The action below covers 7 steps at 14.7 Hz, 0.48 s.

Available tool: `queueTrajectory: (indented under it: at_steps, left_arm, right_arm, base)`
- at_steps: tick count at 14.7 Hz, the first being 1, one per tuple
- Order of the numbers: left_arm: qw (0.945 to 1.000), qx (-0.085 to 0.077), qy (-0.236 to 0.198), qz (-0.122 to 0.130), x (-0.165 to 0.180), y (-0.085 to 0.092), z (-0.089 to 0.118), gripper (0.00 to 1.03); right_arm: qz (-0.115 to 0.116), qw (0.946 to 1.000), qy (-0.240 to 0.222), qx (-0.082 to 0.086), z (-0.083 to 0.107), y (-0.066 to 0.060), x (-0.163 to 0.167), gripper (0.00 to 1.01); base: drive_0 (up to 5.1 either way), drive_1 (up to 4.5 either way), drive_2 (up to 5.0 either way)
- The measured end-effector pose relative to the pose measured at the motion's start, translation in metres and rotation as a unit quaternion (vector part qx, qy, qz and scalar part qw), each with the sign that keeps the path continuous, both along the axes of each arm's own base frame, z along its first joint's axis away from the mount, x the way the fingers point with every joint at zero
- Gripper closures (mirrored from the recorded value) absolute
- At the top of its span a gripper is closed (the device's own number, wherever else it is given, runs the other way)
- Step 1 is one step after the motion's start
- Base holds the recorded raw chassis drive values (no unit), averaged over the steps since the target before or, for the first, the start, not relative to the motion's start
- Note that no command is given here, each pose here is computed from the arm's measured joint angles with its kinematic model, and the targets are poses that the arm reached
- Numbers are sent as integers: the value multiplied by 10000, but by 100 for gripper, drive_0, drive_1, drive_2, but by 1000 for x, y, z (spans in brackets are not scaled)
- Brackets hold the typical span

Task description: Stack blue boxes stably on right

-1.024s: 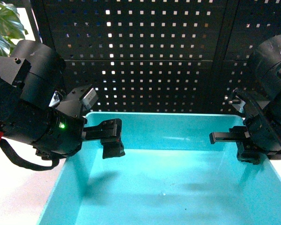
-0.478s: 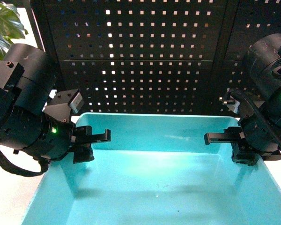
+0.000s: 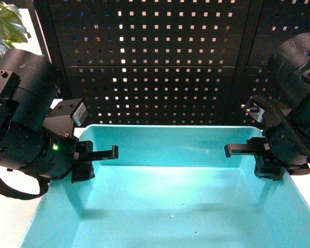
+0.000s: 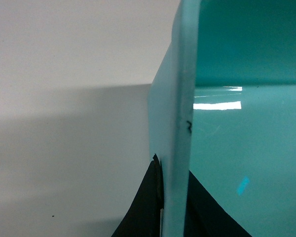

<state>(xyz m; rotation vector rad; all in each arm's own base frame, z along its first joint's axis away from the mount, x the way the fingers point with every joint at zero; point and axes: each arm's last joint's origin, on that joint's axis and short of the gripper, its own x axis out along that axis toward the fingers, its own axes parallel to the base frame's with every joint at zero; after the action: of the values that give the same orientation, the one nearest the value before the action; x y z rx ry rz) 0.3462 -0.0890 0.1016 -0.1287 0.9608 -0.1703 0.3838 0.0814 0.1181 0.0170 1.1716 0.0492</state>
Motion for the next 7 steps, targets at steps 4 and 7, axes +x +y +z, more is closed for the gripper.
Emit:
queueTrajectory:
  at_steps: [4, 7]
  left_arm:
    - [10000, -3, 13, 2, 0, 0, 0, 95]
    - [10000, -4, 17, 4, 0, 0, 0, 95]
  right_arm:
    - [4, 10000, 1, 4, 0, 0, 0, 99]
    - [21, 10000, 3, 3, 0, 1, 0, 99]
  base:
    - [0, 0, 0]
    - [0, 0, 0]
